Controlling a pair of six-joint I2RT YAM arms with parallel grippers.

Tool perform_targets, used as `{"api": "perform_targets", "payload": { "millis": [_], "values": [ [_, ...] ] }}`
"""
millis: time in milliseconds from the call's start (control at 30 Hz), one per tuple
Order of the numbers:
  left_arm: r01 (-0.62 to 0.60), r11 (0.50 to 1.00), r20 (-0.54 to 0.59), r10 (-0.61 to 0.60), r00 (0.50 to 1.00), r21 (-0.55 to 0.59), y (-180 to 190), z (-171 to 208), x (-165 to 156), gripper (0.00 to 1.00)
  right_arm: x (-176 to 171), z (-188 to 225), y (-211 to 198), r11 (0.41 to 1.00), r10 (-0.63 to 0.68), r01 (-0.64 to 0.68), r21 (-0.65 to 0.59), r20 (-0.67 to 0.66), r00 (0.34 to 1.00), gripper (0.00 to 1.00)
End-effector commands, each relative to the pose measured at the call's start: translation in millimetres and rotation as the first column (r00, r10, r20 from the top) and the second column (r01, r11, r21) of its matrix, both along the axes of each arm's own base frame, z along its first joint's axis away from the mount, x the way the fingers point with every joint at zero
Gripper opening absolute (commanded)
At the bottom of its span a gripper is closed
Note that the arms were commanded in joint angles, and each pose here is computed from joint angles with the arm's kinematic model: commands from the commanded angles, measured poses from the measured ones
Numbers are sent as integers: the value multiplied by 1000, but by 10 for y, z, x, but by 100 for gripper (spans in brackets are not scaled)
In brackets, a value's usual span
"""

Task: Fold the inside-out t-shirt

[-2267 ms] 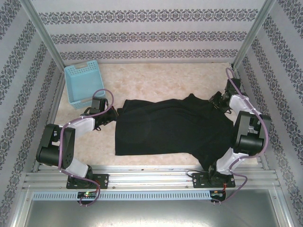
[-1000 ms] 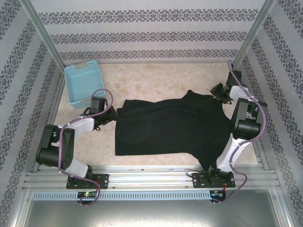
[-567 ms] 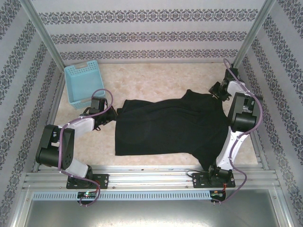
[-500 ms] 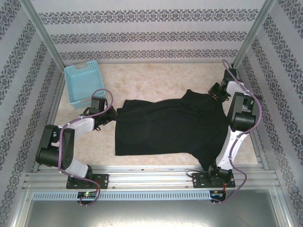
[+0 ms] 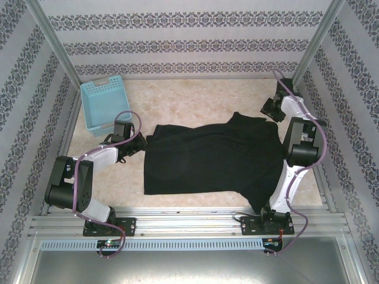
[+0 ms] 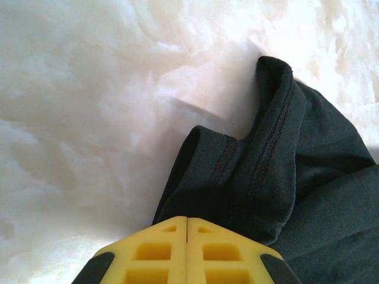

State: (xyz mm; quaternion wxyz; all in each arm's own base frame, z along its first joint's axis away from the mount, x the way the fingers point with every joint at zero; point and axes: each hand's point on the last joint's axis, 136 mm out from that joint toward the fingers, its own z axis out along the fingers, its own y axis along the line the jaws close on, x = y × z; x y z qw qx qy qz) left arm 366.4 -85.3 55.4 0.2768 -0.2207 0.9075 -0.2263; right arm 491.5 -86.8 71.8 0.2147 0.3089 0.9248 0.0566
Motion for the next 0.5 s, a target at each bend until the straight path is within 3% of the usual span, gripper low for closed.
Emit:
{"api": "perform_targets", "payload": {
  "millis": [0, 367, 467],
  "values": [
    [-8, 1000, 10, 8, 1000, 8, 54, 46, 60, 0, -39, -112, -20, 1000, 12, -12, -10, -49, 999, 46],
    [-4, 1000, 7, 4, 1000, 3, 40, 40, 59, 0, -13, -343, 100, 998, 36, -31, 49, -89, 995, 42],
    [-4, 1000, 5, 4, 1000, 4, 44, 36, 62, 0, 6, -328, 121, 998, 44, -39, 54, -81, 996, 36]
  ]
}}
